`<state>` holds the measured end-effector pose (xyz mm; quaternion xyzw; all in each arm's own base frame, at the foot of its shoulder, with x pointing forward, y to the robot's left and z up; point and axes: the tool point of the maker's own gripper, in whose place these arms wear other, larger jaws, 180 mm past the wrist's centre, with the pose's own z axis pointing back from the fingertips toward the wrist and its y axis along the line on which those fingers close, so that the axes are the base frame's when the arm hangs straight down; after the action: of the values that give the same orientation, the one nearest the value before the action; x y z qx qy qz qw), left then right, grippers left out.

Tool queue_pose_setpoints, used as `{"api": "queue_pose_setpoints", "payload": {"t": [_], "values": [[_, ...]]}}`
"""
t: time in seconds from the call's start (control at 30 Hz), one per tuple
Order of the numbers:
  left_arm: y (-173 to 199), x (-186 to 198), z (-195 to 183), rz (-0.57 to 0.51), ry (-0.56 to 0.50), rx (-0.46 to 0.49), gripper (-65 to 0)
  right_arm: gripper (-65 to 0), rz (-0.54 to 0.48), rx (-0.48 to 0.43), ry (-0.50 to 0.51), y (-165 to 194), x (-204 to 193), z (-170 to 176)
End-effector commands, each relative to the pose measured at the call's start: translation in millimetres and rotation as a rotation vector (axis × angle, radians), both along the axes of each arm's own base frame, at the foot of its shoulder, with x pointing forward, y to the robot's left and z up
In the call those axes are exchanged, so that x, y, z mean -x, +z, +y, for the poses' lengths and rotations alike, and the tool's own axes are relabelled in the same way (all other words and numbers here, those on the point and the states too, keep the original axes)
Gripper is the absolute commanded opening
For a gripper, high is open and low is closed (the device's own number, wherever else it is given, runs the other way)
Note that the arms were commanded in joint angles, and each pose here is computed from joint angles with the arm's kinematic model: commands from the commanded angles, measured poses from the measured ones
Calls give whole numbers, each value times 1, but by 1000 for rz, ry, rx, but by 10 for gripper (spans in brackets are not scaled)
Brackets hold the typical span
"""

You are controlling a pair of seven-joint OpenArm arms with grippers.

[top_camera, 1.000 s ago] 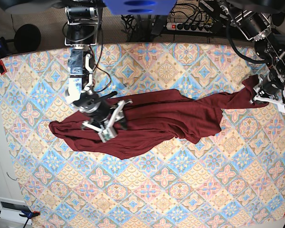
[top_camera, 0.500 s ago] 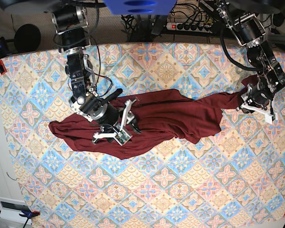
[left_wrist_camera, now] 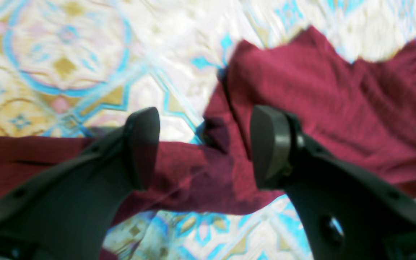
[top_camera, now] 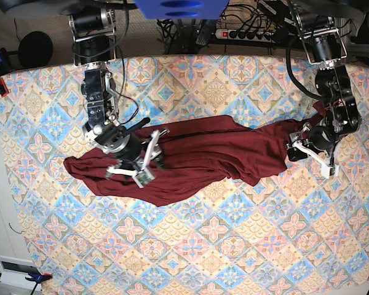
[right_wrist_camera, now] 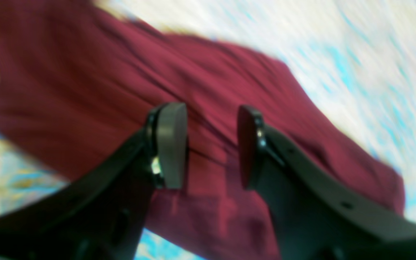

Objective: Layout the t-shirt on the table in an organized manner, then fold the t-shirt properly
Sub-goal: 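Lower the right gripper onto the shirt middle and grasp the fabric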

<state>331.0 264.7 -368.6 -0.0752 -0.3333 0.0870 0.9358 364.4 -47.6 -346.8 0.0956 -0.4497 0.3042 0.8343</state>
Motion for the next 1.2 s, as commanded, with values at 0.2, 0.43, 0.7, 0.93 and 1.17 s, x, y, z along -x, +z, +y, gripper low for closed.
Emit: {"api": "queue_pose_setpoints", "payload": {"t": [0.2,0.43,0.7,0.93,1.17], "values": [[11,-16,-21,-24,-118,-54,-261,-425,-57,-77,29,20,-3,18],[11,-16,-22,-19,-129,-61,-261,-425,-42,-110,26,18,2,29],[12,-13,-11,-10,-125,-88,-261,-425,-44,-108,44,18,3,35],[10,-3,4,18,-130,-129,-261,-425,-33,-104,98,15,9,53],[19,19,17,31,-181,-220,-261,-425,-89,-94,99,37,-12,52]]}}
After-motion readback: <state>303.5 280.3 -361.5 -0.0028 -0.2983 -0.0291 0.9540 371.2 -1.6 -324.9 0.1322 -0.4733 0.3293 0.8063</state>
